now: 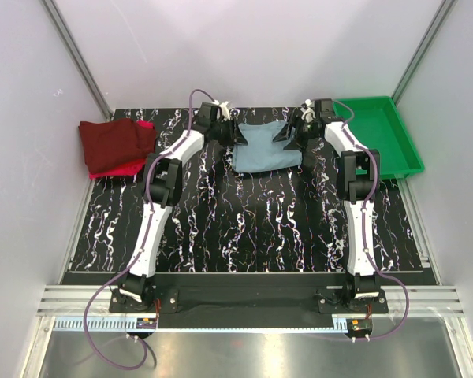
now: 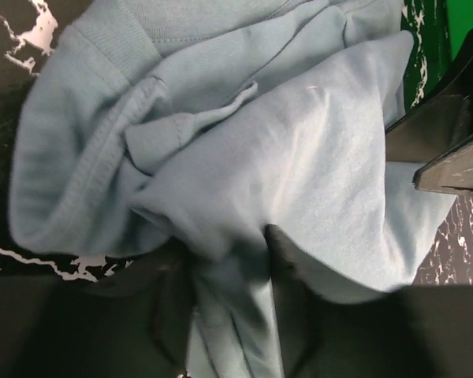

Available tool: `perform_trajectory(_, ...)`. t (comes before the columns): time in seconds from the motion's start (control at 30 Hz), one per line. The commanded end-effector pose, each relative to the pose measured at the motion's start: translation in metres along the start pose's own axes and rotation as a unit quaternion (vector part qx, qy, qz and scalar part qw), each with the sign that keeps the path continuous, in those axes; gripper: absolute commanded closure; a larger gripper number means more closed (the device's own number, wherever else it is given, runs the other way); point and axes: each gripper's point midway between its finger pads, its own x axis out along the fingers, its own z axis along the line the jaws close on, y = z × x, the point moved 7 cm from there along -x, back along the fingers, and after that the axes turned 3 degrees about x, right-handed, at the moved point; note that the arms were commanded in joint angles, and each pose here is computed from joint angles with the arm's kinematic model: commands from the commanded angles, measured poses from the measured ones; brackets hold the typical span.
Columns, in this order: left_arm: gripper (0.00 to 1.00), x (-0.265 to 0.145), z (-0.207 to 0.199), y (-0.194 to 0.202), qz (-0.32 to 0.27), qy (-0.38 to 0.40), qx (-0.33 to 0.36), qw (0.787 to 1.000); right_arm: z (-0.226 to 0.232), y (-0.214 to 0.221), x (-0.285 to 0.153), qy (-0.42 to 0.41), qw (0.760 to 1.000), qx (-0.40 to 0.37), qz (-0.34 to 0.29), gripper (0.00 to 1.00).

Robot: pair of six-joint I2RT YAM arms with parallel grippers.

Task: Fold and stack the t-shirts
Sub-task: Neatly place the folded tshirt to the corner

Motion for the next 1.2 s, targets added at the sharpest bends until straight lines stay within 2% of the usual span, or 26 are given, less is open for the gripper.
perform_trajectory(0.0, 0.65, -0.002, -0.007, 0.000, 0.004, 0.009, 0.004, 1.000, 0.005, 0.012, 0.016, 0.000, 1.000, -0.007, 0.019, 0.24)
perform_trajectory(0.07, 0.72, -0.008, -0.007, -0.005, -0.003, -0.003, 0.016, 1.000, 0.007, 0.013, 0.016, -0.001, 1.000, -0.007, 0.020, 0.24)
perform_trajectory(0.1, 0.78, -0.011, -0.007, -0.011, -0.011, -0.014, 0.029, 0.999, 0.007, 0.013, 0.015, 0.000, 1.000, -0.009, 0.020, 0.24)
perform_trajectory(0.13, 0.90, -0.017, -0.008, -0.017, -0.016, -0.020, 0.034, 0.999, 0.011, 0.013, 0.012, -0.001, 1.000, -0.012, 0.021, 0.24)
perform_trajectory(0.23, 0.99, -0.038, -0.008, -0.037, -0.035, -0.038, 0.073, 0.996, 0.017, 0.009, -0.003, 0.000, 1.000, -0.019, 0.014, 0.24)
perform_trajectory(0.37, 1.00, -0.074, -0.011, -0.056, -0.038, -0.069, 0.140, 0.987, 0.018, -0.011, -0.041, 0.011, 0.999, -0.032, -0.021, 0.25)
perform_trajectory(0.6, 1.00, -0.161, -0.031, -0.073, -0.036, -0.091, 0.152, 0.983, 0.010, -0.025, -0.098, 0.042, 0.996, -0.042, -0.060, 0.25)
perform_trajectory(0.87, 1.00, -0.248, -0.038, -0.082, -0.046, -0.141, 0.165, 0.975, 0.016, -0.017, -0.114, 0.045, 0.996, -0.049, -0.062, 0.25)
perform_trajectory(1.17, 1.00, -0.324, -0.010, -0.098, -0.079, -0.237, 0.176, 0.952, 0.019, -0.017, -0.116, 0.042, 0.996, -0.047, -0.063, 0.25)
